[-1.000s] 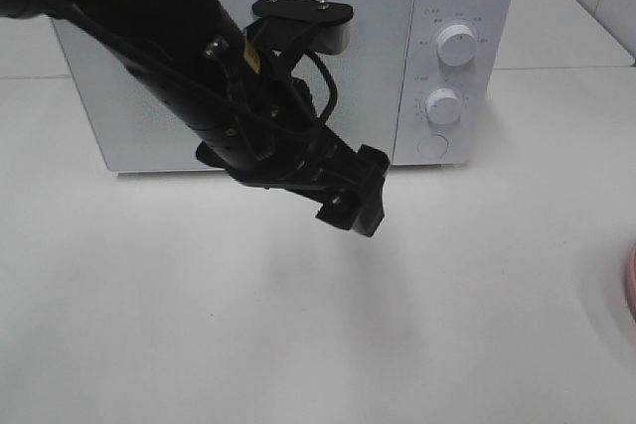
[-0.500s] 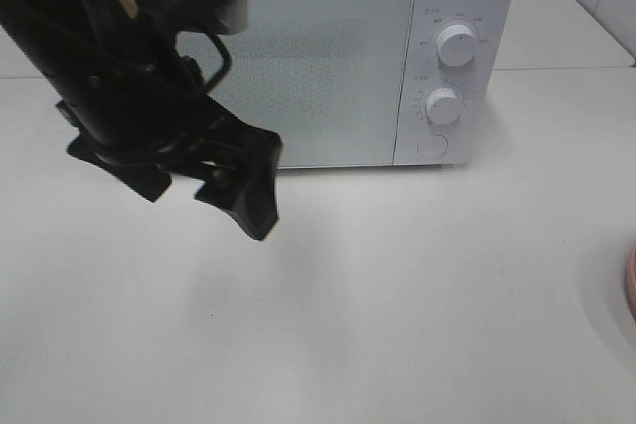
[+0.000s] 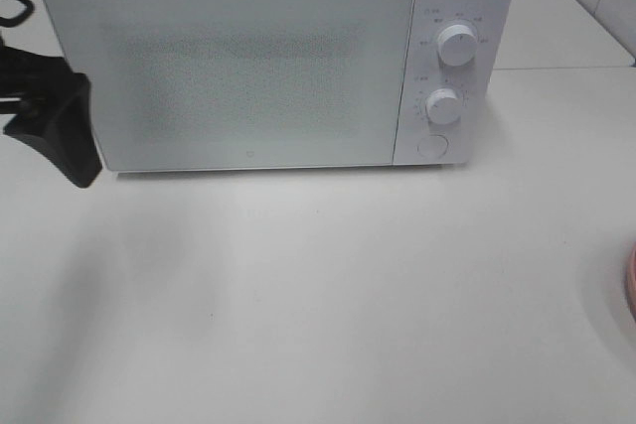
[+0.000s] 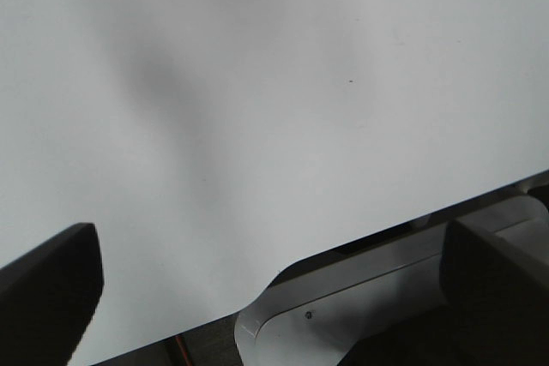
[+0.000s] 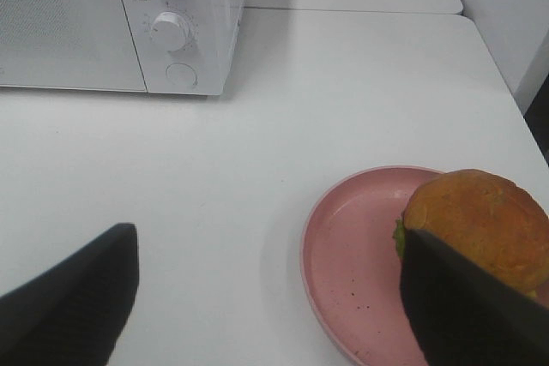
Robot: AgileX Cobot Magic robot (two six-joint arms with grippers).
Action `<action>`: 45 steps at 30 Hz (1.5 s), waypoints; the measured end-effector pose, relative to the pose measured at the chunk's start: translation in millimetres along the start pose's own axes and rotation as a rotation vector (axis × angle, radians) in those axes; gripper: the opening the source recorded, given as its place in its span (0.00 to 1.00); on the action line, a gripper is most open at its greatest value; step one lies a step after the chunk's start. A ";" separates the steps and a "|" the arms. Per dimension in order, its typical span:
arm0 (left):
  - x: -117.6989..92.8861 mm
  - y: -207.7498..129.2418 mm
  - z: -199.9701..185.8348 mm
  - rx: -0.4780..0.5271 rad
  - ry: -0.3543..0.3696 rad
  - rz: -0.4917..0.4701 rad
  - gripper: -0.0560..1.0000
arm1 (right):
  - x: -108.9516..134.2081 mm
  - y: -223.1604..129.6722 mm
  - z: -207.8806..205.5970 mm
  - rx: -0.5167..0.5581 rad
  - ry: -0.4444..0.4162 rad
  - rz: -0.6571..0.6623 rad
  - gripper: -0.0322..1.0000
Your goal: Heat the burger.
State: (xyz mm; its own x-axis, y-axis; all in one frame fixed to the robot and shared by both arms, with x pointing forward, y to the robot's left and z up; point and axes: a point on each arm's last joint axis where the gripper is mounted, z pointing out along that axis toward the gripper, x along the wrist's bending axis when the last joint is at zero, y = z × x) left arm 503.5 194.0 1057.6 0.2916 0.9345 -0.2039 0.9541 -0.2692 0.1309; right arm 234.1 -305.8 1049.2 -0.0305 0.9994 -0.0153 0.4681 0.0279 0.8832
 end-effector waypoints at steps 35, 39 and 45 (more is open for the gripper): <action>36.7 -204.2 -24.3 -0.484 0.187 -0.118 0.99 | 0.0 0.0 0.0 0.000 0.000 0.000 0.77; 29.4 -224.9 -31.4 -0.614 0.205 -0.092 0.99 | 0.0 0.0 0.0 0.000 0.000 0.000 0.77; 20.0 -254.8 -37.4 -0.794 0.232 -0.054 0.99 | 0.0 0.0 0.0 0.000 0.000 0.000 0.77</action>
State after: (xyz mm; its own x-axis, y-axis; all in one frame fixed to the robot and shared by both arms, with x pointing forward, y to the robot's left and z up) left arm 263.7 290.0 1056.4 0.1425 0.9891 -0.0361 0.6099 -0.0590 0.7903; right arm 234.1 -305.8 1049.2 -0.0305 0.9994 -0.0153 0.4681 0.0279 0.8832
